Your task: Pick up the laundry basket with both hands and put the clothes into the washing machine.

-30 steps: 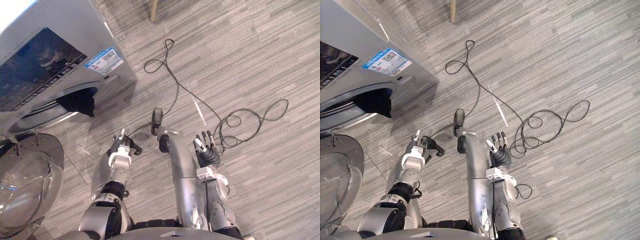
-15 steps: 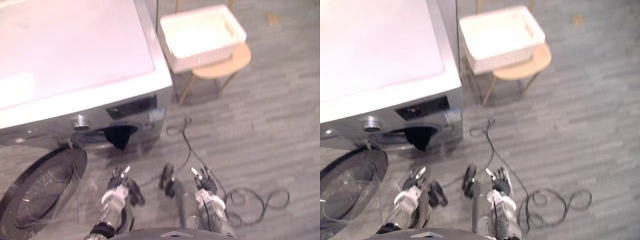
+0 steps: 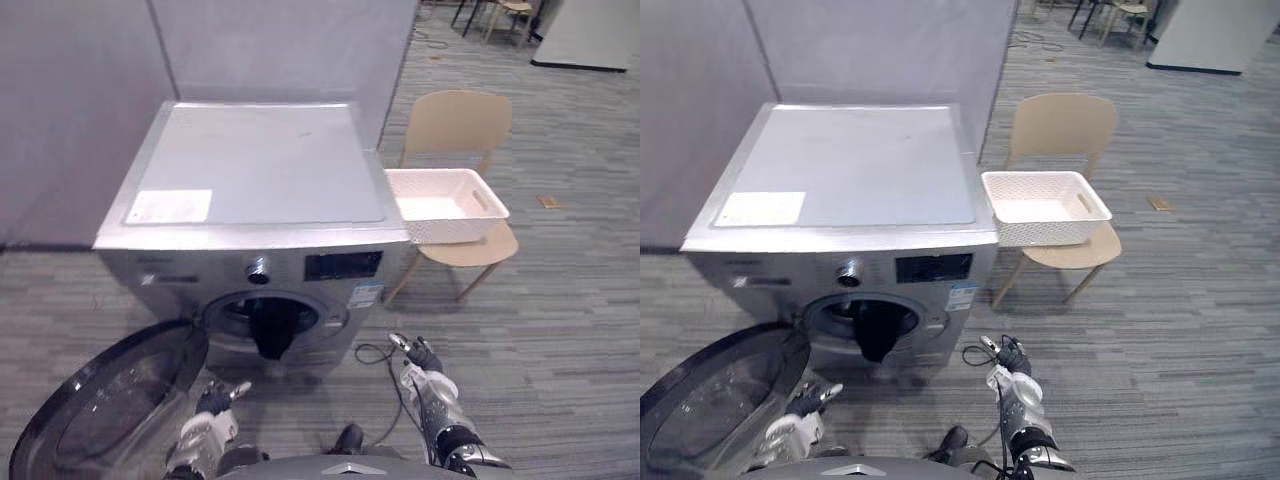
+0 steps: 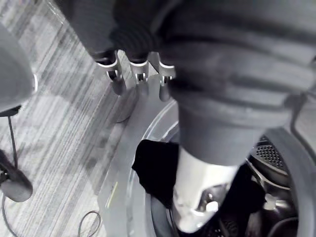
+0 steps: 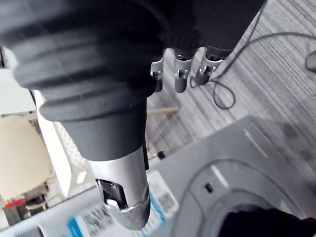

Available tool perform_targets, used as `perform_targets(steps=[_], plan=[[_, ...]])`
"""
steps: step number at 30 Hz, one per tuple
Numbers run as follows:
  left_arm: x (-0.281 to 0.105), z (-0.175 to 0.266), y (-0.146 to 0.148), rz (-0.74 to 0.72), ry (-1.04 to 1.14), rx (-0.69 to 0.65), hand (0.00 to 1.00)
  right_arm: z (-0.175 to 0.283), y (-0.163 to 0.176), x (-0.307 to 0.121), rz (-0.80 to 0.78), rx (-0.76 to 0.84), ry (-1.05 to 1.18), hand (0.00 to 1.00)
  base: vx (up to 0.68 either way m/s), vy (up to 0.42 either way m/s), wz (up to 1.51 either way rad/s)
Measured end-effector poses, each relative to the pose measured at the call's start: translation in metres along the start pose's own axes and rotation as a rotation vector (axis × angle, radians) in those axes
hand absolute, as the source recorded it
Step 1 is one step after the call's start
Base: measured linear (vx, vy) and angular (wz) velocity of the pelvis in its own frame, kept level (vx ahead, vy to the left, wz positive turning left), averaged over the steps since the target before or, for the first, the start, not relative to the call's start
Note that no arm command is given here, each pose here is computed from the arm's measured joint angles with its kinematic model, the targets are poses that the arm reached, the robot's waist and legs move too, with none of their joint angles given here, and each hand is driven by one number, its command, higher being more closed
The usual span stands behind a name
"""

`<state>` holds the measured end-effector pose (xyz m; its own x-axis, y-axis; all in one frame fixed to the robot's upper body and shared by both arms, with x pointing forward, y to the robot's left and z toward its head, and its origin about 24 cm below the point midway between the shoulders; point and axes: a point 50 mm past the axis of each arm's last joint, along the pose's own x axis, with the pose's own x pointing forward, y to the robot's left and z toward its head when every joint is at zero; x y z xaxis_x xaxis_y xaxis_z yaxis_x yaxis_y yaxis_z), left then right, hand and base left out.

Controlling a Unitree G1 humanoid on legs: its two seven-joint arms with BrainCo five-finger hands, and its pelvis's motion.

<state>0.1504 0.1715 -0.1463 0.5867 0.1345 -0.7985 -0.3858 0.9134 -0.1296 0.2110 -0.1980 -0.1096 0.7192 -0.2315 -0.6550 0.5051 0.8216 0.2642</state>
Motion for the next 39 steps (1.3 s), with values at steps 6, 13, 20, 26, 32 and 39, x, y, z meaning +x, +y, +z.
perform_targets(steps=[6, 13, 20, 26, 32, 39], plan=[[0.001, 0.006, -0.007, -0.051, -0.021, 0.12, 0.0, -0.024, 0.033, -0.004, 0.076, 0.013, 0.086, 0.0, -0.05, 0.166, 0.62], [-0.008, -0.027, 0.02, -0.006, 0.092, 0.309, 0.0, -0.049, 0.012, -0.015, 0.051, 0.002, 0.153, 0.0, -0.08, 0.108, -0.19], [-0.01, -0.029, 0.035, 0.027, 0.122, 0.348, 0.0, -0.064, 0.006, -0.021, 0.057, -0.064, 0.216, 0.0, -0.07, -0.133, -0.3], [-0.007, -0.024, 0.025, 0.006, 0.105, 0.367, 0.0, -0.063, -0.006, -0.022, 0.05, -0.123, 0.22, 0.0, -0.05, -0.15, -0.07], [-0.008, -0.029, 0.023, 0.021, 0.115, 0.292, 0.0, -0.063, -0.003, -0.021, 0.077, -0.172, 0.222, 0.0, -0.03, -0.059, -0.1], [-0.009, -0.032, 0.023, 0.027, 0.122, 0.274, 0.0, -0.075, -0.019, -0.03, 0.04, -0.184, 0.258, 0.0, 0.08, 0.01, 0.01]])
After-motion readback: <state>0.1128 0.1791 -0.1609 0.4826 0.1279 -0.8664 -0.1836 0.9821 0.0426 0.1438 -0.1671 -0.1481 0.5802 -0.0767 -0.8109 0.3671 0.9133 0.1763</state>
